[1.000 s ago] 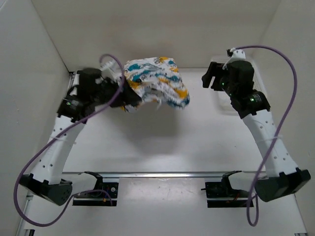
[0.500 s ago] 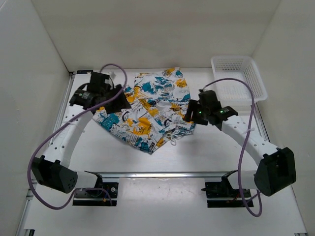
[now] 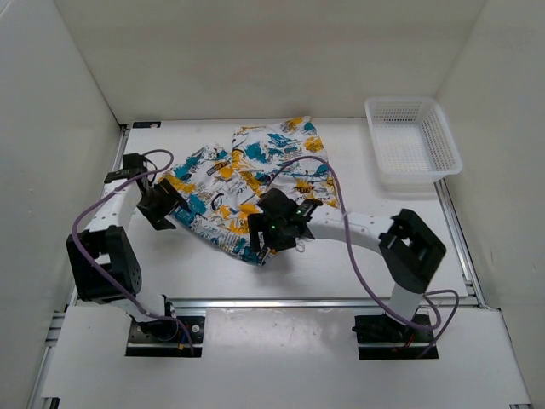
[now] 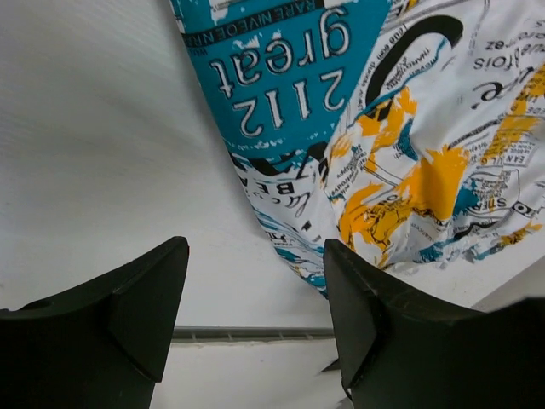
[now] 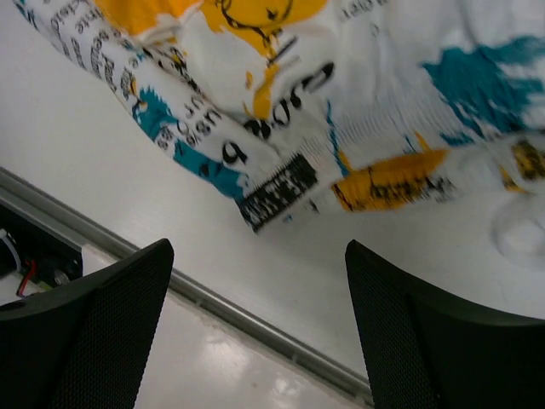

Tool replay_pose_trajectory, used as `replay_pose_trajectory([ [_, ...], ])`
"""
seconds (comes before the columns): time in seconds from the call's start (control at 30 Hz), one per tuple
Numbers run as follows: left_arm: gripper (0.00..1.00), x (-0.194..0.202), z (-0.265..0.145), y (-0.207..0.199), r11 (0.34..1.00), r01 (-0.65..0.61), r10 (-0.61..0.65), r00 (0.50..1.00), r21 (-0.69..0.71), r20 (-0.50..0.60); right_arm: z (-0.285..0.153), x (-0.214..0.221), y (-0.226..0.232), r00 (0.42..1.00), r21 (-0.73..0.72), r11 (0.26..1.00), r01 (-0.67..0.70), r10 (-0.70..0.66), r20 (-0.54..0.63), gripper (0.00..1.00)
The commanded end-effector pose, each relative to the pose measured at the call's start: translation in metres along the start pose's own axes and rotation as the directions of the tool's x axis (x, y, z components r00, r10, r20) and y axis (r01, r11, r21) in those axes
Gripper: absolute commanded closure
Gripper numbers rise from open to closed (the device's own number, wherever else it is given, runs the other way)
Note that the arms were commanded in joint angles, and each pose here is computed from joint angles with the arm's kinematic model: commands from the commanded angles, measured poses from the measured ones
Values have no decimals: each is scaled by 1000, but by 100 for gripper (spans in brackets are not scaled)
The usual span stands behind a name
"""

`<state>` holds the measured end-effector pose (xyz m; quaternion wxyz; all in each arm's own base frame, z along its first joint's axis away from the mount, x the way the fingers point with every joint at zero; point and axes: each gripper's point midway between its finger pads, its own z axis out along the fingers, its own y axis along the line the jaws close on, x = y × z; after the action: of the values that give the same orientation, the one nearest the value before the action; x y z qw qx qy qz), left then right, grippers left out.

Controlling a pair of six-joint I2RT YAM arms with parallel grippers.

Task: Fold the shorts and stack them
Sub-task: Flatten the shorts out

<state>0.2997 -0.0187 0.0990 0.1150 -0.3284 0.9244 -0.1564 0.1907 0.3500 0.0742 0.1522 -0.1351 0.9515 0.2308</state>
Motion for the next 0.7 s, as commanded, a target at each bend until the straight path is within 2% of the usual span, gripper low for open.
replay_pose_trajectory([
  [0.0, 24, -9, -23, -20, 993, -22, 14, 997, 115, 70, 19, -9, 20, 999, -43, 999, -26, 25, -30, 14],
  [0.17, 24, -12, -44, -21, 989, -47, 28, 991, 139, 133, 38, -5, 7, 997, 22, 998, -62, 63, -45, 23],
  [0.27, 24, -17, -54, -22, 985, -83, 57, 983, 150, 174, 39, 3, -18, 995, 69, 993, -93, 96, -38, 61],
  [0.3, 24, -16, -55, -23, 983, -95, 68, 983, 157, 171, 35, 0, -28, 993, 84, 991, -109, 112, -26, 87],
  [0.33, 24, -17, -61, -26, 980, -105, 73, 979, 166, 192, 35, 2, -38, 992, 107, 987, -119, 121, -18, 99],
  [0.47, 24, -17, -70, -28, 976, -134, 96, 972, 171, 215, 10, 17, -90, 984, 217, 960, -174, 176, 14, 99],
  [0.6, 23, -11, -69, -24, 978, -135, 101, 975, 161, 198, -33, 21, -146, 973, 369, 901, -229, 199, 118, 99],
  [0.63, 23, -7, -66, -24, 977, -139, 108, 976, 159, 187, -50, 14, -160, 963, 407, 878, -254, 191, 189, 99],
  [0.67, 23, -1, -59, -18, 981, -127, 103, 981, 149, 162, -63, 18, -180, 959, 463, 843, -272, 200, 199, 99],
])
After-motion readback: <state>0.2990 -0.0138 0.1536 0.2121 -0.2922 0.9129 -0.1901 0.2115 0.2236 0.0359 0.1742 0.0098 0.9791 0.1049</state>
